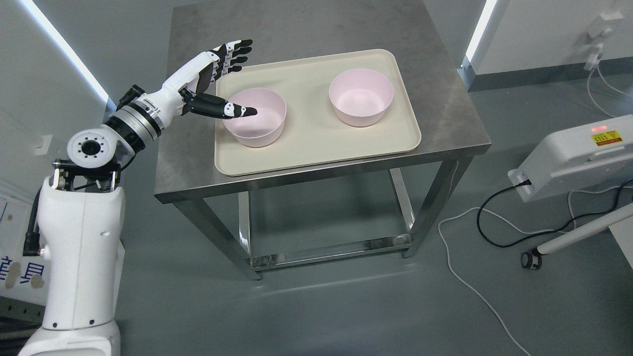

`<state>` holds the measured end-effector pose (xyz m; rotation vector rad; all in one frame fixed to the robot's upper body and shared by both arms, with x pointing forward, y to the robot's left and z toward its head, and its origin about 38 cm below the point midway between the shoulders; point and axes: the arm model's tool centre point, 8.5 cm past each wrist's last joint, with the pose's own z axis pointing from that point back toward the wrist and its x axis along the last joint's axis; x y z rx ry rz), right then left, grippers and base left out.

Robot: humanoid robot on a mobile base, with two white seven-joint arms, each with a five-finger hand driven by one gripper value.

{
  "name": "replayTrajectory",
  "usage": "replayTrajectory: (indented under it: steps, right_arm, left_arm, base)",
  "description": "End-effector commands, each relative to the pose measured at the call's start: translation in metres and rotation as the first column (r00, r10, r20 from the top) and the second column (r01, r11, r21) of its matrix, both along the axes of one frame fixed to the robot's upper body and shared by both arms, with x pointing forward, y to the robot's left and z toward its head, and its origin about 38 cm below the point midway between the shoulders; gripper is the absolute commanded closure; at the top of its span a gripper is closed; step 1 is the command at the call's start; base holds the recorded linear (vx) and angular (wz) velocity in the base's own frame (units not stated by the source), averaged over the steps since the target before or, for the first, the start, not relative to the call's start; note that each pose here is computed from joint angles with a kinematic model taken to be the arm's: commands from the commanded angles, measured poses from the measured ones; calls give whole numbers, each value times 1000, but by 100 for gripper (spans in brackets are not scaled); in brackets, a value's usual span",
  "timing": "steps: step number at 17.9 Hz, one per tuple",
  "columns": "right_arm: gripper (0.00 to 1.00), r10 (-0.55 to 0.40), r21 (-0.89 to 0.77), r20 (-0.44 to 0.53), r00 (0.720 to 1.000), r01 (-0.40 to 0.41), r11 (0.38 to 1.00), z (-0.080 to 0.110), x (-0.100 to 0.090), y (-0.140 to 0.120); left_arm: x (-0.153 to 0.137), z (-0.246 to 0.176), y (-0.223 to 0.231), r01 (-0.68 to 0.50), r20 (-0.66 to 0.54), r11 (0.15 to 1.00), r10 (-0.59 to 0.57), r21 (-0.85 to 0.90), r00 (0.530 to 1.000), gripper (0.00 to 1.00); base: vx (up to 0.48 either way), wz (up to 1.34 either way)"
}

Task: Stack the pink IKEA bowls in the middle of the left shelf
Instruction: 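Reach the left hand toward the pink bowl nearer the robot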

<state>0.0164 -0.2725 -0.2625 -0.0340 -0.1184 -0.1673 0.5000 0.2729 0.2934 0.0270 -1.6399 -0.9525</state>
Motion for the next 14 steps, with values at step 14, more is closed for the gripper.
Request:
replayTrajectory:
  steps: [14]
  right_arm:
    - [0, 2, -15, 1, 1000, -2, 1000, 1, 0, -11]
  left_arm:
    - [51, -36, -36, -39, -65, 923, 69, 382, 995, 40]
  base:
    - [0, 0]
